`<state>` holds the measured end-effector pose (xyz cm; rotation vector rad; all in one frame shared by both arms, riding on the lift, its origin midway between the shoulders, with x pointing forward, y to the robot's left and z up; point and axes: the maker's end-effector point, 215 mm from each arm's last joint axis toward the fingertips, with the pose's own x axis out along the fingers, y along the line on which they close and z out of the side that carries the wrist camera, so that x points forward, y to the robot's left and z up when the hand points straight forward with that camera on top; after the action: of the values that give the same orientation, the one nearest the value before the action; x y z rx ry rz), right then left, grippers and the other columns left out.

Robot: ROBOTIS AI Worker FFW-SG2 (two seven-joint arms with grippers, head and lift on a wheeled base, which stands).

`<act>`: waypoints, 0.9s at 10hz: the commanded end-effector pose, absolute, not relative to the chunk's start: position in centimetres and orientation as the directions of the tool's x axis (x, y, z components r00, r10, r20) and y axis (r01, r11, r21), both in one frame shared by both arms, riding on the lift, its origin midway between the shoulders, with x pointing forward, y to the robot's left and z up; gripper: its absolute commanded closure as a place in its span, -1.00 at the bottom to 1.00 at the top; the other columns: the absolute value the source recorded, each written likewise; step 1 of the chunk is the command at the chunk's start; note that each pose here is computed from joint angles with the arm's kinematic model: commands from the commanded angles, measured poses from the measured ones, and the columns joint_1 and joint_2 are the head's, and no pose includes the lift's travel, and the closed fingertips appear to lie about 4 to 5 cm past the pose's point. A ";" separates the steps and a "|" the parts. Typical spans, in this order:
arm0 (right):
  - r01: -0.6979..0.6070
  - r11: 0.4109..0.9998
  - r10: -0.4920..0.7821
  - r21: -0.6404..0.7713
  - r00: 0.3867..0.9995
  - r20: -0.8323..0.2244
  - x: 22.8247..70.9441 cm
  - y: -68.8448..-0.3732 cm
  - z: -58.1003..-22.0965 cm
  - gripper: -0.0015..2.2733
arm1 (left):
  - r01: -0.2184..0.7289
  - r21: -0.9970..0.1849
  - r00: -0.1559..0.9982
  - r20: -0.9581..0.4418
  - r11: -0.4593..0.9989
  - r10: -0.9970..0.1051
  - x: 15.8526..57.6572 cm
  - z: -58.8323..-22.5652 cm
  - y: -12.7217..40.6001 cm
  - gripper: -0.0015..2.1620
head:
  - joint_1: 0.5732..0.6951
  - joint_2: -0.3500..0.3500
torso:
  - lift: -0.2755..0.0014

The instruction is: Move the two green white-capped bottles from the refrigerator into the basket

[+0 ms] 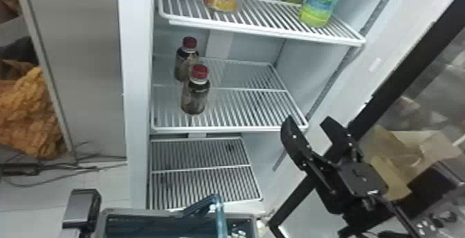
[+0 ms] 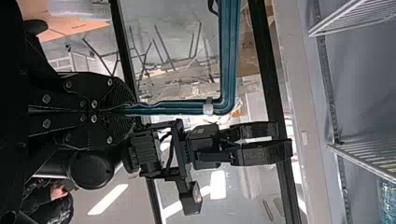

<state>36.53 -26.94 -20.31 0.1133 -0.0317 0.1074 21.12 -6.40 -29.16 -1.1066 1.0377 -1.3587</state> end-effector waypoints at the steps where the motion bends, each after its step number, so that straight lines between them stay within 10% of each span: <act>1: -0.109 0.988 0.105 0.111 0.994 0.042 36.5 -26.9 -20.1 -0.75 | 0.195 -0.978 -0.021 0.070 -0.073 -0.997 21.1 -29.2 -6.4 0.04 | 1.00 -1.00 | -0.91; 9: -0.106 0.988 0.101 0.109 0.994 0.046 36.6 -27.0 -20.0 -0.75 | 0.202 -0.977 -0.022 0.072 -0.074 -0.997 21.2 -28.9 -6.4 0.04 | 1.00 -1.00 | -0.91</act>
<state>36.61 -26.99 -19.98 0.1107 -0.0395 0.1044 21.20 -6.43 -28.98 -1.1025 1.0335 -1.3631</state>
